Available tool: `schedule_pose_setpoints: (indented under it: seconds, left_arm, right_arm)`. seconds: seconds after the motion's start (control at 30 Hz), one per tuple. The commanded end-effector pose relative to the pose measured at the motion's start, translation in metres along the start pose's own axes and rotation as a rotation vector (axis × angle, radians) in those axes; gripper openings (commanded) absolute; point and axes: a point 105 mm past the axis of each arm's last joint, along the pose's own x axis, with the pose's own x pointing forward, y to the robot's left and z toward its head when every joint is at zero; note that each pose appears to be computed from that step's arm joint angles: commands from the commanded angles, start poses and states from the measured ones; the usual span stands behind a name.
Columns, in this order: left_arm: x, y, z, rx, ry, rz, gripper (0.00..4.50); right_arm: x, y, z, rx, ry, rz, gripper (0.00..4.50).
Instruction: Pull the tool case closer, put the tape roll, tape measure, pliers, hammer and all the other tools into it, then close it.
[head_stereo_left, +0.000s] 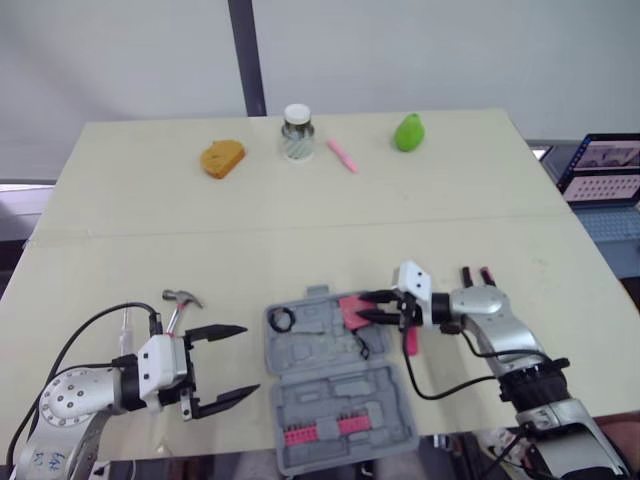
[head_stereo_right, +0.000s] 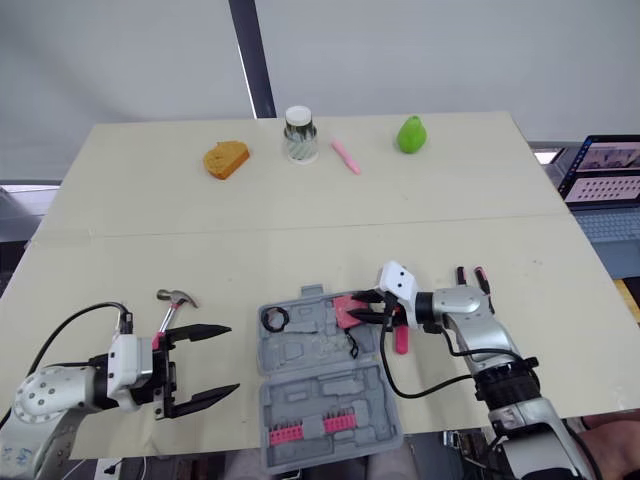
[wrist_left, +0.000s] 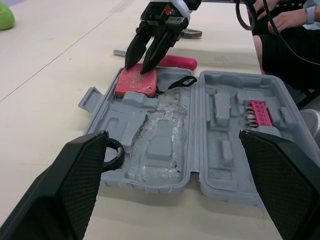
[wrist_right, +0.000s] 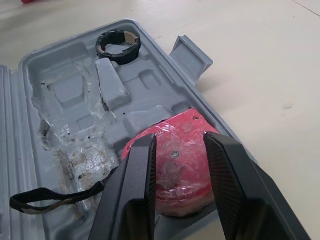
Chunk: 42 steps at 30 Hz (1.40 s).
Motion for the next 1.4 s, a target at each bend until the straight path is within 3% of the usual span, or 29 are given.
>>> schedule_pose_setpoints:
  seconds: [0.03,1.03,1.2,1.4]
  left_arm:
    - [-0.001,0.002,0.011,0.04,-0.018,-0.002,4.5]
    - [-0.002,0.005,0.015,0.041,-0.016,0.01,4.5]
    - [-0.001,0.006,0.016,0.035,-0.026,0.01,4.5]
    - [0.002,0.01,0.019,0.015,-0.058,0.006,4.5]
  right_arm:
    - [0.004,0.003,-0.007,0.023,-0.003,-0.002,1.6]
    - [0.006,0.011,-0.053,0.061,0.065,-0.027,1.6]
    - [0.004,0.006,-0.044,0.047,0.034,-0.043,1.6]
    - [-0.012,-0.009,0.003,-0.032,-0.046,-0.078,1.6]
